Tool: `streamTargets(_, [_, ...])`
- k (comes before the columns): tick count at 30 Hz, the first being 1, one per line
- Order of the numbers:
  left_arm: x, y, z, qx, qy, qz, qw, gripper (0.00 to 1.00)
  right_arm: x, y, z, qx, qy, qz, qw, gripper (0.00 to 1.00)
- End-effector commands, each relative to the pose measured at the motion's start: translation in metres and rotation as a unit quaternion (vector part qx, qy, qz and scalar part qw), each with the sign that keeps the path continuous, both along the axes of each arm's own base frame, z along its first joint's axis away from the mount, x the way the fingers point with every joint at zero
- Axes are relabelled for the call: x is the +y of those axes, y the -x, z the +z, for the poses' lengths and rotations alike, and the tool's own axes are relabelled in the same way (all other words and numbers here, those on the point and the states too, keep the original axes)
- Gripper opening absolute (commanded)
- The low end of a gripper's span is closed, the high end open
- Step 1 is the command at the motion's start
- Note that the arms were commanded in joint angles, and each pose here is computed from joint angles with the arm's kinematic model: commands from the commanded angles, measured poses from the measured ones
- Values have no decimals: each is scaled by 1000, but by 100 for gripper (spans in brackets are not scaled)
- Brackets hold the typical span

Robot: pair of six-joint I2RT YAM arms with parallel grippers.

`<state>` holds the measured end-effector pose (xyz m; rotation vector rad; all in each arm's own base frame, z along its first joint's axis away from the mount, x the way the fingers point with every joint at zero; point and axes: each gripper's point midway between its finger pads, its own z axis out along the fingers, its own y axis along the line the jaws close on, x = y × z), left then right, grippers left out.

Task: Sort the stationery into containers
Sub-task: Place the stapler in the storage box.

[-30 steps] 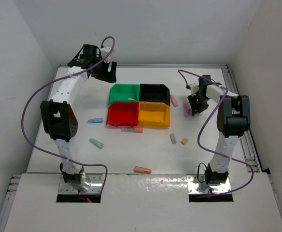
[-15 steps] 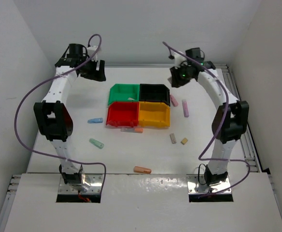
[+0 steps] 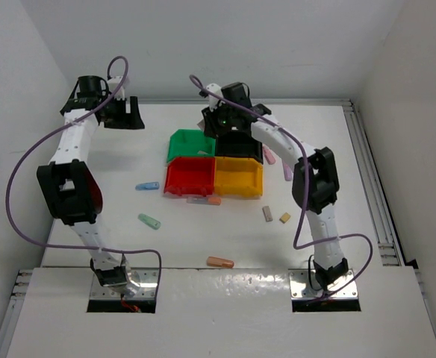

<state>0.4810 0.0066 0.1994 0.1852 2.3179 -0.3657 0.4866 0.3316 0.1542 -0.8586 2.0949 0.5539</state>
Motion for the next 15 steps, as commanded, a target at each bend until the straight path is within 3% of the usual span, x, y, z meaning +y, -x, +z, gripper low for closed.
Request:
streamTargets(1, [4, 7, 30, -42, 5, 1, 999, 80, 29, -10, 19, -37, -35, -3, 999, 11])
streamTargets(5, [10, 12, 29, -46, 1, 1, 999, 81, 42, -3, -6, -28, -19, 8, 999, 16])
streamTargets(6, [9, 14, 28, -48, -4, -9, 999, 81, 43, -2, -11, -28, -14, 10, 999, 22])
streamTargets(7, [8, 16, 26, -47, -4, -22, 999, 82, 45, -1, -13, -28, -11, 12, 999, 39])
streamTargets(8, [5, 20, 22, -41, -6, -34, 999, 82, 46, 0, -16, -29, -6, 13, 999, 47])
streamTargets(11, [3, 29, 7, -38, -28, -82, 996, 83, 49, 0, -16, -27, -6, 14, 1000, 64])
streamTargets(15, [1, 52, -23, -21, -64, -153, 986, 81, 48, 1, 4, -37, -13, 12, 999, 70])
